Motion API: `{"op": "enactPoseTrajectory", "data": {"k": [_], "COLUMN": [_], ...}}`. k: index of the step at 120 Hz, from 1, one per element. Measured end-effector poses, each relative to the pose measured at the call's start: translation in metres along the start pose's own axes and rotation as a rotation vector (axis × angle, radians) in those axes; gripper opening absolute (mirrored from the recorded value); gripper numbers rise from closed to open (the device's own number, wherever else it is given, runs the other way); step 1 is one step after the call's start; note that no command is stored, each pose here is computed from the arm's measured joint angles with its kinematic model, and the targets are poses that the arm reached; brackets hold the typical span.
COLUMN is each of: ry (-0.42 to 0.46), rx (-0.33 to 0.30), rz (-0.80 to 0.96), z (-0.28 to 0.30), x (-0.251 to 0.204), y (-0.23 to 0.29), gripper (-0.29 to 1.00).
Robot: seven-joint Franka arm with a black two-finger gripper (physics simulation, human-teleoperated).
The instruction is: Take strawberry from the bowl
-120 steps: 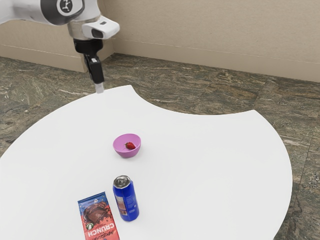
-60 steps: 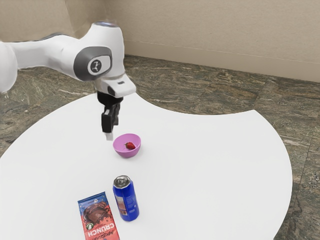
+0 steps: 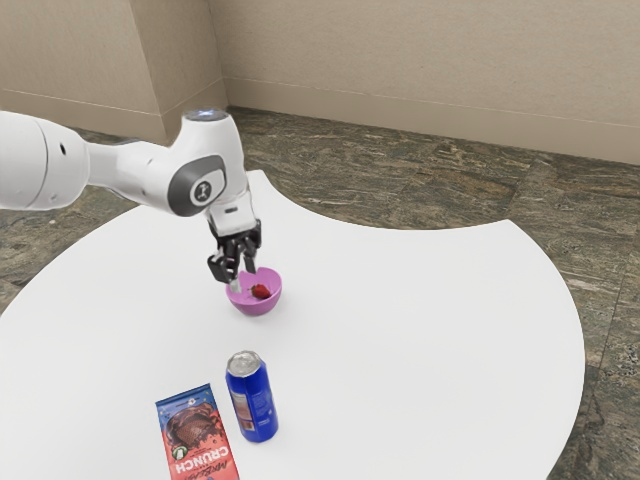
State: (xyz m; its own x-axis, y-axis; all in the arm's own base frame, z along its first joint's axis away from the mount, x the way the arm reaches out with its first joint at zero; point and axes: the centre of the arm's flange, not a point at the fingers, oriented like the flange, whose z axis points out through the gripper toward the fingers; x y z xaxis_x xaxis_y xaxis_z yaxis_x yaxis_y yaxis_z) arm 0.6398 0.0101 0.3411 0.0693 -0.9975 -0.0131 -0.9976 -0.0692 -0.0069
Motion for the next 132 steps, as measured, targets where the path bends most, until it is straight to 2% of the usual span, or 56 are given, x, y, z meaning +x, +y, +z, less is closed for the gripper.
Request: {"op": "enactPoseTrajectory", "data": {"k": [44,84,132], "ry": [0.037,0.085,0.088], "rx": [0.004,0.000,0.007], "rz": [0.161,0.178,0.177], "z": [0.038,0.055,0.062], "x": [-0.016,-0.024,-0.037], "y": [-0.029,-0.038,-0.043], "gripper": [0.31,0.30,0.30]}}
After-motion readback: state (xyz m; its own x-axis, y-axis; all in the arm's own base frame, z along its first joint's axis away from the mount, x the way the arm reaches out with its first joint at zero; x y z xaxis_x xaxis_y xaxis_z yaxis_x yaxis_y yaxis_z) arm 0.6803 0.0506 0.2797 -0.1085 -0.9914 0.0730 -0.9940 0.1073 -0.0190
